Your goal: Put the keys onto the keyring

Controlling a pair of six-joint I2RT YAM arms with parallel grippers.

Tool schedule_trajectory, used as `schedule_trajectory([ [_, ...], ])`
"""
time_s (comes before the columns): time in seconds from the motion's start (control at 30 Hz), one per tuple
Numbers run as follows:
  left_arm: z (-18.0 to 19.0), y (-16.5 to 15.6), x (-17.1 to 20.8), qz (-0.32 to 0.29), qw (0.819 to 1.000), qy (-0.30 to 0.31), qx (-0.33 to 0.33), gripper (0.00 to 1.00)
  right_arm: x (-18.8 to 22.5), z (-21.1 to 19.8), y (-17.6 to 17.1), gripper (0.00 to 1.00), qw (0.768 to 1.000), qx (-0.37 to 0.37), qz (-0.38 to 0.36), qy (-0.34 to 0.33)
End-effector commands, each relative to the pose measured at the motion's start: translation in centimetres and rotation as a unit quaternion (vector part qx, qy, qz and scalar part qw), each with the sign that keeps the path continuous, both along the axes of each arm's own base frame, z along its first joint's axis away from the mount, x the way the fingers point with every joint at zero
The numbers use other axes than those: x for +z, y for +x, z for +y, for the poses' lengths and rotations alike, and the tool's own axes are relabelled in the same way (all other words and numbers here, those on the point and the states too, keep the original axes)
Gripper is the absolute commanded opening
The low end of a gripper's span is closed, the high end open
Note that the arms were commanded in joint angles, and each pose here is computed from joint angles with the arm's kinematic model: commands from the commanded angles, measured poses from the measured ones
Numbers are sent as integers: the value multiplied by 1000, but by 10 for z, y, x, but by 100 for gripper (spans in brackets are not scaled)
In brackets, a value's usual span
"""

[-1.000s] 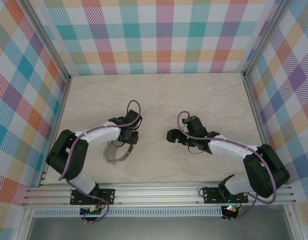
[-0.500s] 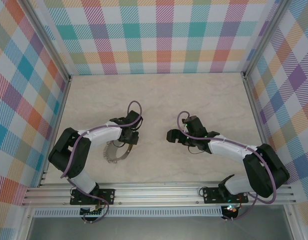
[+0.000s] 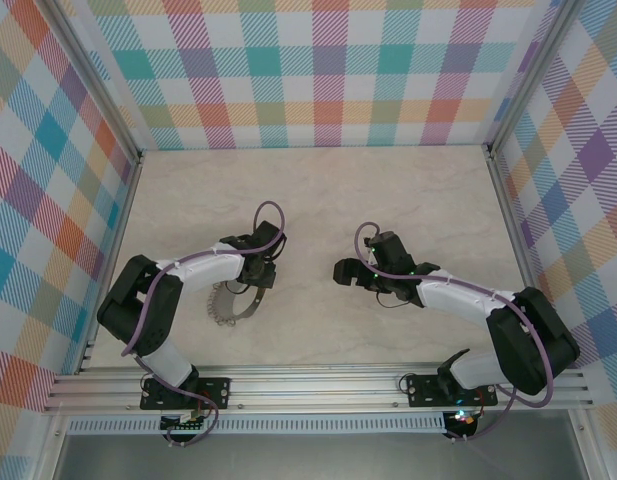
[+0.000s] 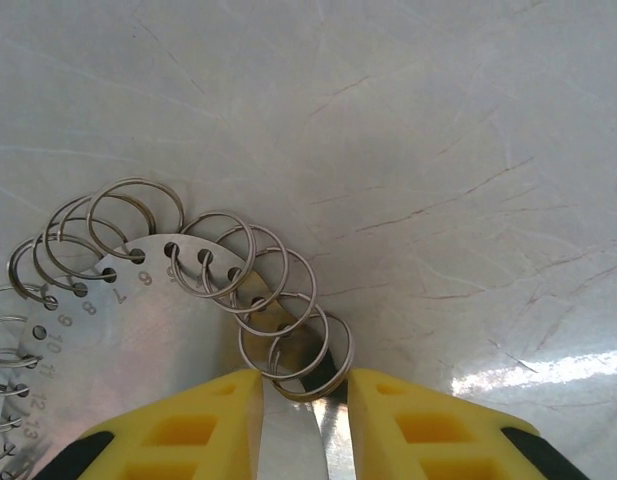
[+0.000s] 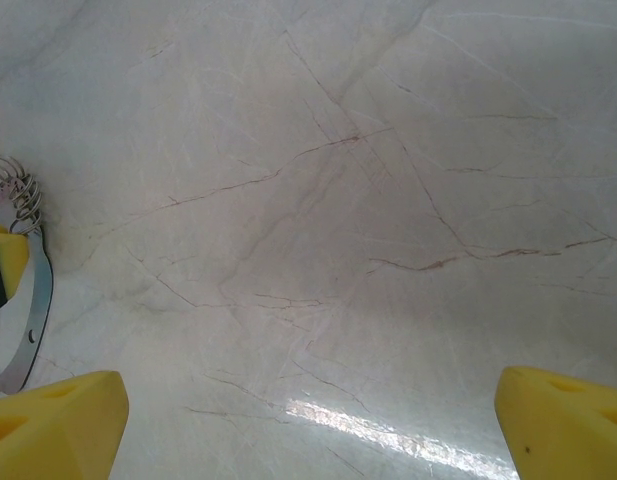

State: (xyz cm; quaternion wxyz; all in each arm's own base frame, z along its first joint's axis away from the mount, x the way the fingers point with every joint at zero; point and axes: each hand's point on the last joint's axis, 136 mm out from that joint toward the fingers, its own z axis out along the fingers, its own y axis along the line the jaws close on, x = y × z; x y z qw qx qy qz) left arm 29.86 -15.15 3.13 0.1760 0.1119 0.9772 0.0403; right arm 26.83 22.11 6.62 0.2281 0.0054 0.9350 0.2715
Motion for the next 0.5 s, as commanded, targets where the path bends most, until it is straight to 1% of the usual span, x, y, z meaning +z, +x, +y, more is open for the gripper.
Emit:
schedule_trajectory([
  [0.0,0,4,0,-5,1000,11,6,28,-1,6,0,94,1000,7,-1,8],
  [0.47,-5,12,5,-12,1000,7,4,19,-3,5,-1,94,1000,7,0,7],
])
